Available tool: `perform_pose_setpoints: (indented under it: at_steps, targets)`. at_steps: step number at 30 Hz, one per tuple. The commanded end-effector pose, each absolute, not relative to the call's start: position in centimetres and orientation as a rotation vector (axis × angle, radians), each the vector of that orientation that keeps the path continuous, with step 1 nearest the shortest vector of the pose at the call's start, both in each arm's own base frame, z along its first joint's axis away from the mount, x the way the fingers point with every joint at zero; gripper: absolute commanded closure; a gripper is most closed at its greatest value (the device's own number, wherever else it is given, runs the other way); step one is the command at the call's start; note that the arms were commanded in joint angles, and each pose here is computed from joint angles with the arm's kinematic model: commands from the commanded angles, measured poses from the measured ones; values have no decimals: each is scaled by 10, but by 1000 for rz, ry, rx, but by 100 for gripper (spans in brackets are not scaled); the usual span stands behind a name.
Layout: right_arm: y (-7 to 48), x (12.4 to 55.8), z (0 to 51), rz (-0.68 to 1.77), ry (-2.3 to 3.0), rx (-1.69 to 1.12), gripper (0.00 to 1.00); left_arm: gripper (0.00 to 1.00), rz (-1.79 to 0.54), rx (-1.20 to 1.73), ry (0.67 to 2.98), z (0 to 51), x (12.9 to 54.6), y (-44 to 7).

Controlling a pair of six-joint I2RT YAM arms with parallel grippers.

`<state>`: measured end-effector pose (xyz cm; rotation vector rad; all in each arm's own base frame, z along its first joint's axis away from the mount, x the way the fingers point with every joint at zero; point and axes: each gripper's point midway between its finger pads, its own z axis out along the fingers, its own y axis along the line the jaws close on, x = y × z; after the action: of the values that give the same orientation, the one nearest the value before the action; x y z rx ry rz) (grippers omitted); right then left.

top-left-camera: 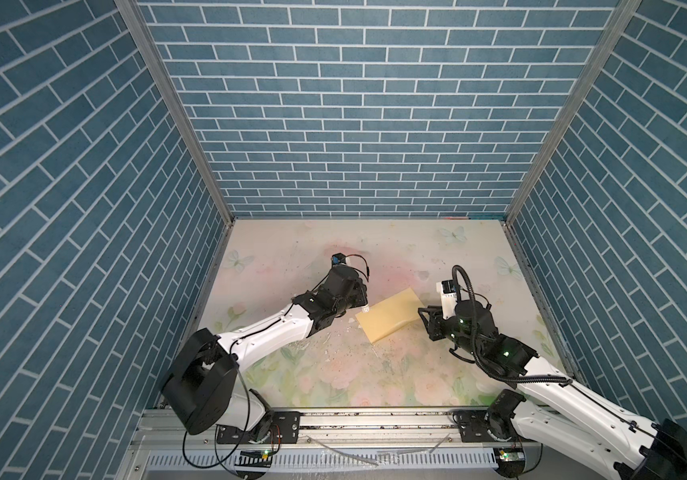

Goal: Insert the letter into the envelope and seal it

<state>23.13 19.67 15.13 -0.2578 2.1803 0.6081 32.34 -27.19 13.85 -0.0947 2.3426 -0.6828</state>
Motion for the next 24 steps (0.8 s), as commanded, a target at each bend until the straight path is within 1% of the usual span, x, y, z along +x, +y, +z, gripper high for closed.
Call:
perform_pose_setpoints:
  at_steps: [1,5,9,19,24]
  targets:
    - [194,223,118,610,2302,-189,70,100,-639,-40,2345,124,325,-278]
    - [198,225,99,601,2360,-160,76,100,-617,-33,2377,101,327,-283]
    - [200,229,84,587,2403,-114,76,100,-583,-25,2382,91,331,-283]
    - [182,232,53,468,2472,49,75,100,-548,-9,2362,92,337,-282]
    - [178,243,48,402,2460,76,77,100,-546,-6,2342,97,337,-281]
